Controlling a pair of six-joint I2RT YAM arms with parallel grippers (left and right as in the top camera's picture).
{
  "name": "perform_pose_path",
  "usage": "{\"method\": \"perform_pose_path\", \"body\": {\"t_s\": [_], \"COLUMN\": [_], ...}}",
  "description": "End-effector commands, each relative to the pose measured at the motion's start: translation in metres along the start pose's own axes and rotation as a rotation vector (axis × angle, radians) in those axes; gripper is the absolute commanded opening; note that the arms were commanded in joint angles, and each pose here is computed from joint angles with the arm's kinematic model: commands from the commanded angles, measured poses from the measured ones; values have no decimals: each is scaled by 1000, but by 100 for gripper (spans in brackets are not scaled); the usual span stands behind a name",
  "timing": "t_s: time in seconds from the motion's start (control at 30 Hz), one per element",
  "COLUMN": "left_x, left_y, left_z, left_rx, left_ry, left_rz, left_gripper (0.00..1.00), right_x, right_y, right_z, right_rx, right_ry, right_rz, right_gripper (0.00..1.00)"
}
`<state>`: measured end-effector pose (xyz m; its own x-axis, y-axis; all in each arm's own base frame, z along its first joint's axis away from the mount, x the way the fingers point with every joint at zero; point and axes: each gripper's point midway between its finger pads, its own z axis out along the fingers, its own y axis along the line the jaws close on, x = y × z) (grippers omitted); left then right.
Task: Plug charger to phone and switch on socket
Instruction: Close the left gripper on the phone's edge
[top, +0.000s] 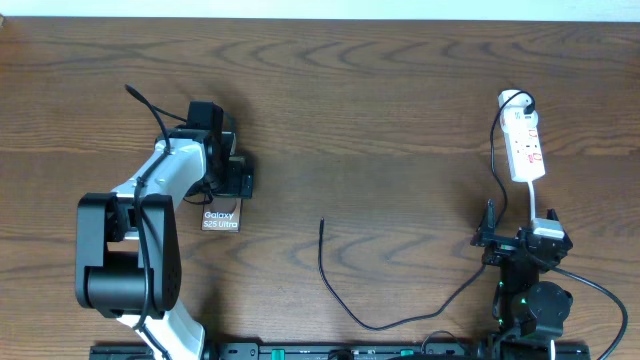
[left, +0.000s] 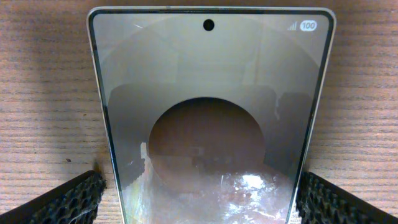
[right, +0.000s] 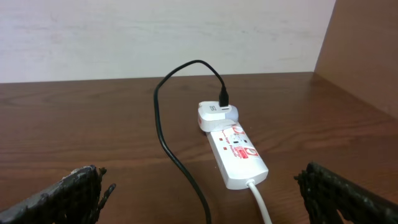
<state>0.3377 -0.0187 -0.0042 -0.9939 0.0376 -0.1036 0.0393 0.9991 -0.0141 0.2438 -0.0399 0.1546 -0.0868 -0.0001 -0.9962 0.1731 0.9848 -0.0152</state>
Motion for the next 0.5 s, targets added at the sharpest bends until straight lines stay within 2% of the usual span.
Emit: {"method": "perform_pose_path", "body": {"t_s": [0.0,0.47], "left_x": [14,24], "left_y": [1,1], "left_z": [11,11], "left_rx": [-6,-6], "left_ry": [46,87], "left_rz": [-1,-1], "left_gripper": [98,98], "right_x": [0,0], "right_y": [-1,-1], "right_z": [0,0], "right_rx": [6,6], "right_ry": [0,0], "right_rz": [-8,-8], "right_gripper": [99,99]}}
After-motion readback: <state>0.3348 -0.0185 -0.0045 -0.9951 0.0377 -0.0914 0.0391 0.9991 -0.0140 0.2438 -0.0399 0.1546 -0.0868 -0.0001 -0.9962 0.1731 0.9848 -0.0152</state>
